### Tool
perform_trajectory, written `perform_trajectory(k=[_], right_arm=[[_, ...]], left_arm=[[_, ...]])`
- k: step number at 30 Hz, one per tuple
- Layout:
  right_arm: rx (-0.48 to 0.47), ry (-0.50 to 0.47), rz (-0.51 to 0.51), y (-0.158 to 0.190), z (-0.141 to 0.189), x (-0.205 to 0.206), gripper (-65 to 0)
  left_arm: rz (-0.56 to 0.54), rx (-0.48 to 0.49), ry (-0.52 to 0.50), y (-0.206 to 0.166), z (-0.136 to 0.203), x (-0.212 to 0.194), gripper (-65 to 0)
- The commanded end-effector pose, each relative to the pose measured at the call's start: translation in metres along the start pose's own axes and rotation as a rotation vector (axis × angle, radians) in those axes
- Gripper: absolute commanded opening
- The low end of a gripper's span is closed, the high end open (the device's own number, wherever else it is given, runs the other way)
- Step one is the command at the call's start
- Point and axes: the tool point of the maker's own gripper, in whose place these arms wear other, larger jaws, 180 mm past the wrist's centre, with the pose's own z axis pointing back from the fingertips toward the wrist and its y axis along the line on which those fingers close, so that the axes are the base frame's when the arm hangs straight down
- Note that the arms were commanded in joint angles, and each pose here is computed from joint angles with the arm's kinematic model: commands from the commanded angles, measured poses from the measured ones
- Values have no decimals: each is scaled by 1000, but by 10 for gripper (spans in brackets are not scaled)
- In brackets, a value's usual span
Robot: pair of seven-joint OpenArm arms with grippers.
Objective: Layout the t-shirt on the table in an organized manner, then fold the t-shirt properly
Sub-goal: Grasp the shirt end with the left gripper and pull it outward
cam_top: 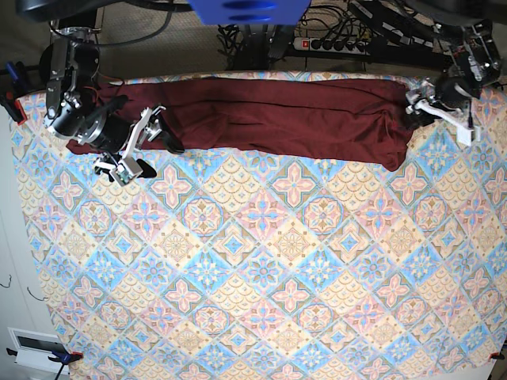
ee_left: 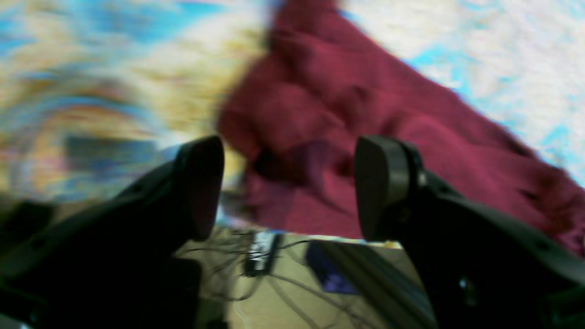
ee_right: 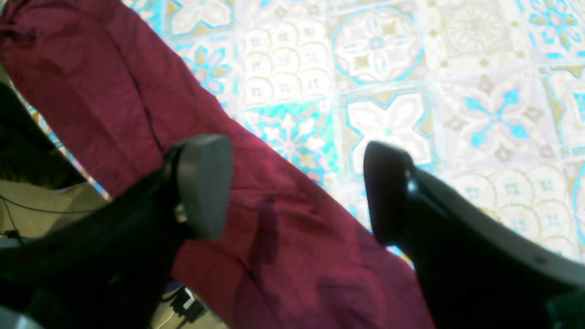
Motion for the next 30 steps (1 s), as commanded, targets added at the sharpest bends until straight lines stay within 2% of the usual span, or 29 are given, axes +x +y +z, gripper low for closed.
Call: perform_trajectory(k=[1, 5, 12, 15, 19, 24, 28, 30], right_arm=[[-2, -44, 23, -2, 4, 14, -215], [-2, -45, 24, -2, 4, 14, -215], [-3, -47, 26, -2, 4, 15, -215], [-3, -47, 26, -2, 4, 15, -215], [-3, -47, 26, -2, 4, 15, -215], [-3, -47, 26, -2, 4, 15, -215], [-2, -44, 25, -2, 4, 14, -215], [-2, -44, 25, -2, 4, 14, -215]], left_arm=[[-30, -16, -28, -4, 4, 12, -208], [-57, -9, 39, 5, -6, 9, -206], [-20, -9, 158, 21, -41, -3, -206], [-25, -16, 150, 17, -46, 4, -206], [-49, 35, 155, 25, -47, 4, -205], [-101, -2, 220, 5, -63, -13, -205], [-83, -13, 280, 4, -73, -32, -206], [-75, -28, 273, -2, -78, -36, -208]])
